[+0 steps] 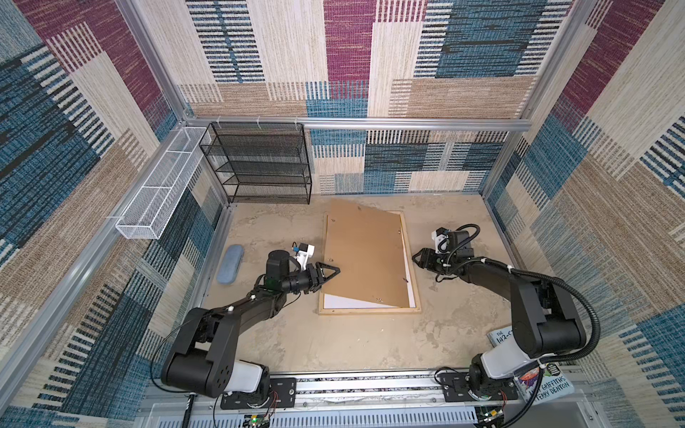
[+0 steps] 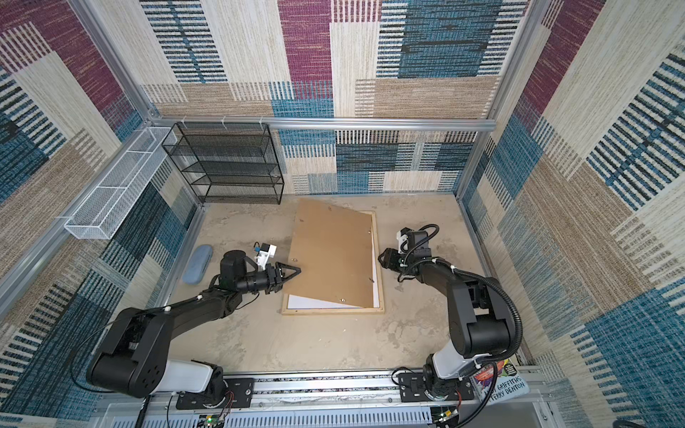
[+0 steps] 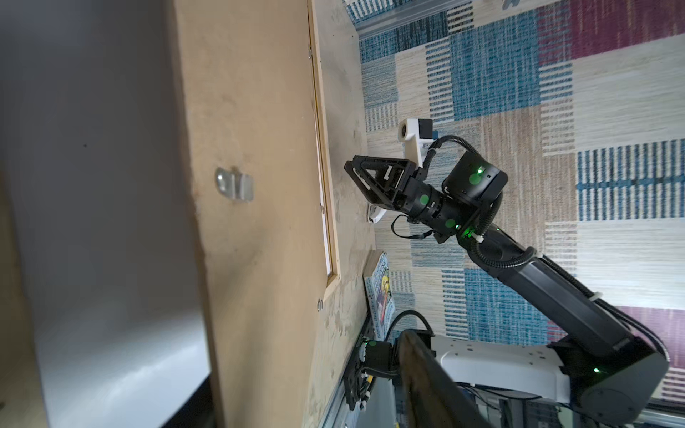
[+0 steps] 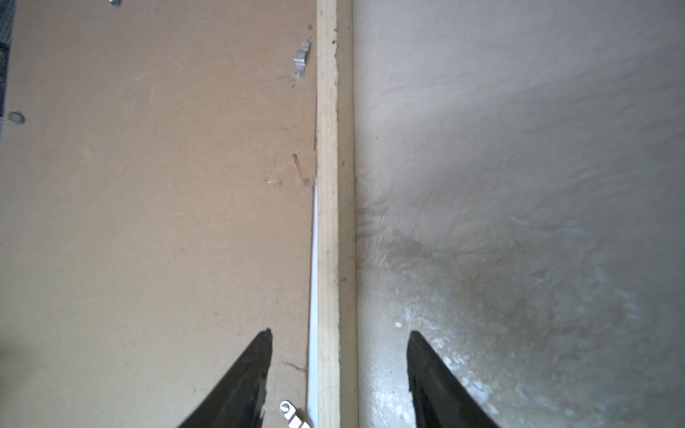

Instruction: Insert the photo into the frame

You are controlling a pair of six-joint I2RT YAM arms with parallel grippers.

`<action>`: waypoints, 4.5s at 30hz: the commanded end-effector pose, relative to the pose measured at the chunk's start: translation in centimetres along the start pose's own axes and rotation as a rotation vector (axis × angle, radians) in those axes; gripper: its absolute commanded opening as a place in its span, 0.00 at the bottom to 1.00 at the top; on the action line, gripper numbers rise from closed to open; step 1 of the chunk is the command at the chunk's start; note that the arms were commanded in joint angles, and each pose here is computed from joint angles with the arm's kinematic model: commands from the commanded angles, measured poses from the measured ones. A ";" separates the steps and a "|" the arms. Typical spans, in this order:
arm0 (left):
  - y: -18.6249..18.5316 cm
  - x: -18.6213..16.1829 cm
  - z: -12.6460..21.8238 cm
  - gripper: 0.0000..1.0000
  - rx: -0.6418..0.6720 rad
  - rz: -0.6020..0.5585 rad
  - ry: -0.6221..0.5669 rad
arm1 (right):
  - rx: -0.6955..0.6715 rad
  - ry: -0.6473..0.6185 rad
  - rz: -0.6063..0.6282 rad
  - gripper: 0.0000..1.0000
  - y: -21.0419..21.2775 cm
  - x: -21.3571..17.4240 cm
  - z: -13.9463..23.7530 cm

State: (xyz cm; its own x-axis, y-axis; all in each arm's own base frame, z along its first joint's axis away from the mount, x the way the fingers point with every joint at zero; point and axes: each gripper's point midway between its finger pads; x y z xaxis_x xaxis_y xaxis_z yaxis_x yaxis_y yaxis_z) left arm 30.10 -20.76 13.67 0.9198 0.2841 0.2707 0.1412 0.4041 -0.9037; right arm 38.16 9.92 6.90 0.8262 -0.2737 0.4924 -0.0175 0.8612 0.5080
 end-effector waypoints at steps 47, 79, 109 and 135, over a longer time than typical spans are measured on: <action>3.9 -0.2 0.2 0.68 0.457 -0.059 0.125 | 0.082 0.006 -0.005 0.61 0.8 -0.7 -0.6; 10.3 2.5 0.0 0.51 0.864 -0.170 0.088 | 0.123 -0.015 0.016 0.61 2.0 0.3 0.0; 13.1 11.6 -4.9 0.21 1.035 -0.323 0.045 | 0.148 -0.016 0.042 0.60 2.6 0.3 0.3; 10.6 4.8 0.8 0.38 1.004 -0.184 -0.013 | 0.397 0.095 0.209 0.54 15.0 -2.7 -4.7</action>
State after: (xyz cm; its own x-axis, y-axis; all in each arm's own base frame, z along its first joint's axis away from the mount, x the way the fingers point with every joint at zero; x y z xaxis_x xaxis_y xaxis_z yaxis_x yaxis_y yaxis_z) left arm 35.71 -14.46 4.89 0.9130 0.1334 0.3854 -0.0810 0.9855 -0.1494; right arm 37.37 23.68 8.57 0.8492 -0.0561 0.5251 -0.3409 0.7012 0.6262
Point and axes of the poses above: each gripper's point midway between its finger pads, its own z axis back along the fingers, its own y axis along the line the jaws close on, x = y × z, and after that the axes turned 1 degree about z, right-handed
